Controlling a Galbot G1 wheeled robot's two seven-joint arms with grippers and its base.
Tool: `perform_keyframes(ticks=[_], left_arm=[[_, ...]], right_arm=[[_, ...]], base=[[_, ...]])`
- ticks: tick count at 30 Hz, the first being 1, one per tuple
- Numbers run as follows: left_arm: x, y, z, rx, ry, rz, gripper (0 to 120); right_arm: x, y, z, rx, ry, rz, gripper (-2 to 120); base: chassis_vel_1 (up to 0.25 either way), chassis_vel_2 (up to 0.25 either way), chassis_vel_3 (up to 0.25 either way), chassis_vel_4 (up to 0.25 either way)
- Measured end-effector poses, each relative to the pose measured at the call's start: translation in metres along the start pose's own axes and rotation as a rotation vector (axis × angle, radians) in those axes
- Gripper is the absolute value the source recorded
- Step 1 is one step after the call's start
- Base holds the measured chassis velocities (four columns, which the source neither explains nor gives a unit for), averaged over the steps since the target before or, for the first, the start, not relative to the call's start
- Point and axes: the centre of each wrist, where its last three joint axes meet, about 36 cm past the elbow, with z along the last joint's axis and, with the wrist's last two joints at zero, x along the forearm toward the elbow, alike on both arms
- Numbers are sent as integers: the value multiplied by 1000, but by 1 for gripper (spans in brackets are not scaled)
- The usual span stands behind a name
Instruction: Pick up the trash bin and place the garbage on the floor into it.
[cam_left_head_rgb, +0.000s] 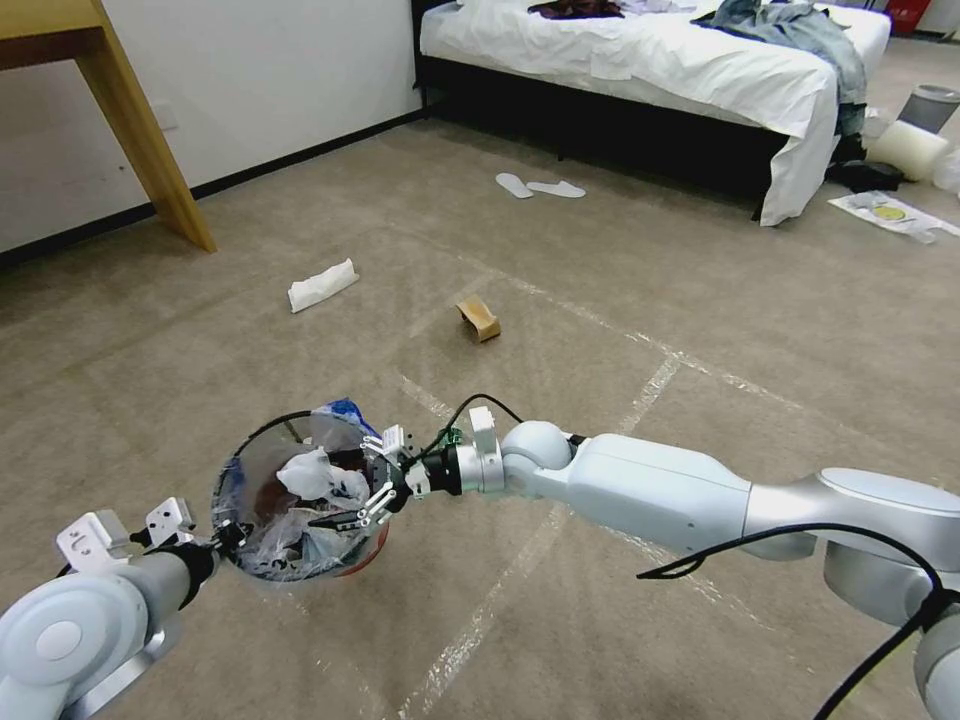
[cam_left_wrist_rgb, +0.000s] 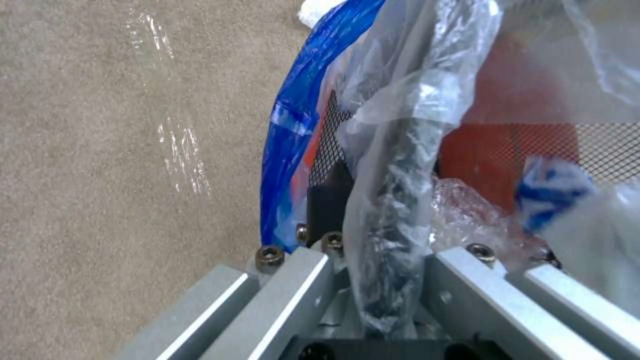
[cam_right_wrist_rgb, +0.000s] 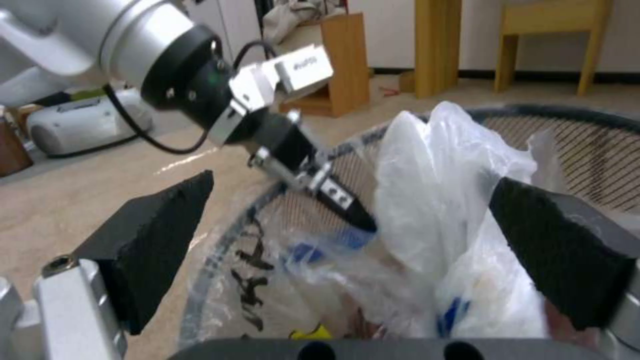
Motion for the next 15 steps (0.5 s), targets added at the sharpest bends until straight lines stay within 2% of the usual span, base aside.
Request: perform_keyframes(ticks=[9, 15], left_arm=[[0, 1, -1, -1, 1, -7, 0], [-4, 2, -1, 6, 7, -12, 0]], right_arm=[[-5, 11, 15, -23, 29, -17, 100], [-24, 7, -1, -12, 26, -49, 100]], base=[[0, 0, 0, 0], [0, 0, 0, 0]])
